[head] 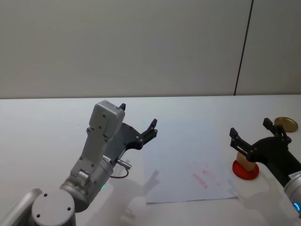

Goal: Use the one hand to pick up the stamp and affix it onto the A4 paper.

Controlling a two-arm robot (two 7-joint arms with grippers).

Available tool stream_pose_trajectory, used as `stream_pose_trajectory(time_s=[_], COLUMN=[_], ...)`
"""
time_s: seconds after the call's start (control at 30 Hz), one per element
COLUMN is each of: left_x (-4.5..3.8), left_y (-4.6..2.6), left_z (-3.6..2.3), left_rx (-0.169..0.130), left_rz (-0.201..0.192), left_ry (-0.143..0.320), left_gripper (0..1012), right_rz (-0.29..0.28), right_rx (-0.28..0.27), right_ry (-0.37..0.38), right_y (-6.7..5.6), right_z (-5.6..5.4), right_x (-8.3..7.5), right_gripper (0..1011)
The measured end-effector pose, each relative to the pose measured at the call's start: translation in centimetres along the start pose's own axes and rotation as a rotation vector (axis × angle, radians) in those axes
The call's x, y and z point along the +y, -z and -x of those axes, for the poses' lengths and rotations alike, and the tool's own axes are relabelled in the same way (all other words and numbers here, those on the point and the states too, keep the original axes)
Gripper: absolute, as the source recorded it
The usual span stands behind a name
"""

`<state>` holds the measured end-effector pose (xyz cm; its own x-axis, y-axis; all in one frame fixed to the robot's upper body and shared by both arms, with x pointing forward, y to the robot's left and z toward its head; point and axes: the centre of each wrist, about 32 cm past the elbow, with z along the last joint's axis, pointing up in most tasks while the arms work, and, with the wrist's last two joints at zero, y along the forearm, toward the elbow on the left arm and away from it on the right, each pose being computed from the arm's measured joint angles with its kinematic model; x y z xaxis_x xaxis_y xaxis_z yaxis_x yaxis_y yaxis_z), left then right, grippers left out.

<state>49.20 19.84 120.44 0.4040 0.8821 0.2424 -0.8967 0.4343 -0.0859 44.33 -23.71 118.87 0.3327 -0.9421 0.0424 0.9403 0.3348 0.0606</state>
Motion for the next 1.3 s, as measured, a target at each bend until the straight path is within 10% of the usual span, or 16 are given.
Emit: stream_pose_trajectory(time_s=[0.8,1.3], left_x=[0.00,0.00], left_y=[0.00,0.00], left_z=[0.00,0.00], left_rx=[0.000,0.000], left_rz=[0.000,0.000], left_ry=[0.000,0.000], left_gripper=[993,993], right_rz=[0.011,0.145], right_rx=[-0.001,0.012], right_ry=[-0.003,-0.037], right_y=[0.1,1.5], right_z=[-0.2,-2.7], right_x=[0.0,0.7], right_gripper=[1001,1001])
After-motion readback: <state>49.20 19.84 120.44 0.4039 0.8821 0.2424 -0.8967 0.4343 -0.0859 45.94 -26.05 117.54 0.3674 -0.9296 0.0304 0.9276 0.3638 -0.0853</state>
